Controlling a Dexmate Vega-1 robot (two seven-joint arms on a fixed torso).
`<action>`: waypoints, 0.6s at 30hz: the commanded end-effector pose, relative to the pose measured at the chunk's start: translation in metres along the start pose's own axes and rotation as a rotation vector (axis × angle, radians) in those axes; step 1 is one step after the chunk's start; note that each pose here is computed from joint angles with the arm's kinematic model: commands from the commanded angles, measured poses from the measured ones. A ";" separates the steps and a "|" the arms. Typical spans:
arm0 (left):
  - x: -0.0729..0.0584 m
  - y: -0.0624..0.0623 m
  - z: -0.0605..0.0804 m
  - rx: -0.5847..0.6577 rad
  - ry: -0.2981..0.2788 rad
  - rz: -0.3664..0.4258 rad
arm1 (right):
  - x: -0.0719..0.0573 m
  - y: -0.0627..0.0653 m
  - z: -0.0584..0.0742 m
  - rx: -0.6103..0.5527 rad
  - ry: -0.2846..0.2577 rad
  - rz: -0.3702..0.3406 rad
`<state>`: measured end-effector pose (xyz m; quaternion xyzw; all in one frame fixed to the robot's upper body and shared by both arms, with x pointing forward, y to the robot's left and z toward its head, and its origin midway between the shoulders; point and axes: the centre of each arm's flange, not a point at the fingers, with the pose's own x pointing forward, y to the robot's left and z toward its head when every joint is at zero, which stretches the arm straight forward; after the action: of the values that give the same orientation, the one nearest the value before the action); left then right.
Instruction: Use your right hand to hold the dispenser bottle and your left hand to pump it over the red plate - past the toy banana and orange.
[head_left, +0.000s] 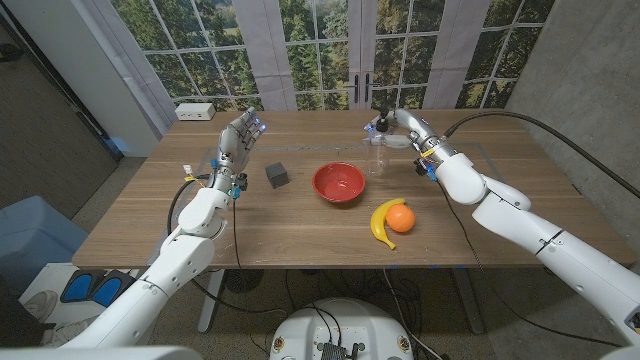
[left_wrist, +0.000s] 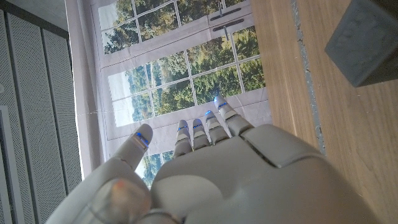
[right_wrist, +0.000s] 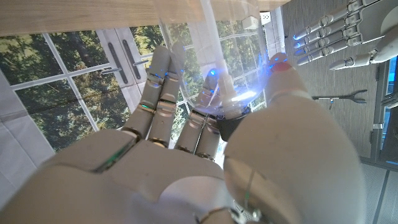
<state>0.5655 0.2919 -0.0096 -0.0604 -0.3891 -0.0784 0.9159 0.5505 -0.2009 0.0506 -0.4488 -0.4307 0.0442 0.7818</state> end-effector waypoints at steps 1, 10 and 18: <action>0.002 0.002 -0.002 -0.006 -0.004 -0.001 | 0.014 0.002 0.014 -0.033 -0.031 0.025; 0.003 0.005 -0.004 -0.013 -0.010 0.000 | 0.023 0.004 0.025 -0.111 -0.019 0.078; 0.004 0.006 -0.007 -0.018 -0.009 0.003 | 0.028 0.005 0.037 -0.176 -0.032 0.091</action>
<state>0.5711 0.2949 -0.0104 -0.0661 -0.3918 -0.0805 0.9141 0.5493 -0.1762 0.0638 -0.5010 -0.4230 0.0500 0.7534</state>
